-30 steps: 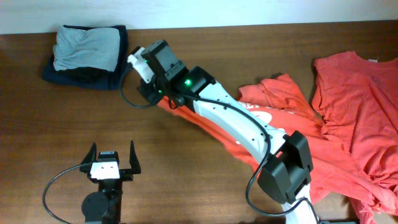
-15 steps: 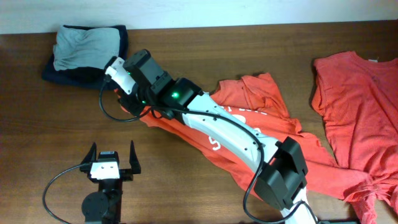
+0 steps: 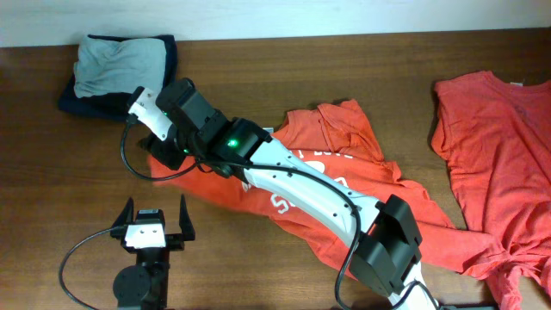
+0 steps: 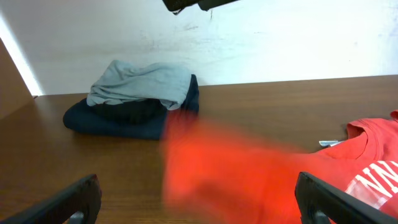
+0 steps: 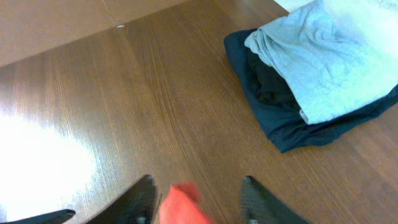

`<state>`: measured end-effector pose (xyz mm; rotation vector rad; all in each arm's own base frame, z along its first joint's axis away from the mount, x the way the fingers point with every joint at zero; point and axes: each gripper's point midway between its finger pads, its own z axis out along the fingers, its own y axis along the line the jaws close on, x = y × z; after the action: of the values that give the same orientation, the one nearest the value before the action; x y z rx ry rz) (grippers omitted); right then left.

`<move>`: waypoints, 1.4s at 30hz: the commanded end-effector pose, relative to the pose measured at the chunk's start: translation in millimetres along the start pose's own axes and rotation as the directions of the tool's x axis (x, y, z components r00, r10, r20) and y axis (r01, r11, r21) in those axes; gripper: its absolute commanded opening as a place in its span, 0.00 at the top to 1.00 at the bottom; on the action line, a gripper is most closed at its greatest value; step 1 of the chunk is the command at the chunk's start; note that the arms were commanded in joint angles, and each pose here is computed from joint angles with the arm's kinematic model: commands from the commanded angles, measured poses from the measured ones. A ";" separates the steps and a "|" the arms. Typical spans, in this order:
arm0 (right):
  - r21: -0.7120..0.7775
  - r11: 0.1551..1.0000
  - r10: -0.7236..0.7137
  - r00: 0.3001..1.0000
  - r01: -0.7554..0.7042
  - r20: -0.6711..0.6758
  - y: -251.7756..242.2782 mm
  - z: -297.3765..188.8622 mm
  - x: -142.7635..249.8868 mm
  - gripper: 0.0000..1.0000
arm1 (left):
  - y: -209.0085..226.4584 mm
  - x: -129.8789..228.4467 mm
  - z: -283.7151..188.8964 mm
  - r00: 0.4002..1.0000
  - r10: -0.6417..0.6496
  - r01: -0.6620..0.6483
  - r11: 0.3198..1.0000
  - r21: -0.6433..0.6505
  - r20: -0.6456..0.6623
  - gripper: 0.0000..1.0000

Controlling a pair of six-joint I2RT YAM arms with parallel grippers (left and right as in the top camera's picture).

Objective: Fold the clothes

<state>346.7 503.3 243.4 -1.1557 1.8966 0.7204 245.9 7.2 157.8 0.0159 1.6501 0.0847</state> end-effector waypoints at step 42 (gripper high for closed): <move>0.781 0.398 0.837 0.539 -0.481 -0.095 -327.6 -148.9 275.7 0.48 | -2.2 0.9 -0.1 1.000 0.012 -0.012 1.000 0.011 0.002 0.01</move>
<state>518.9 117.6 87.1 -0.0944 2.7502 -0.0054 245.9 7.2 157.8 0.0159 1.6501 0.0847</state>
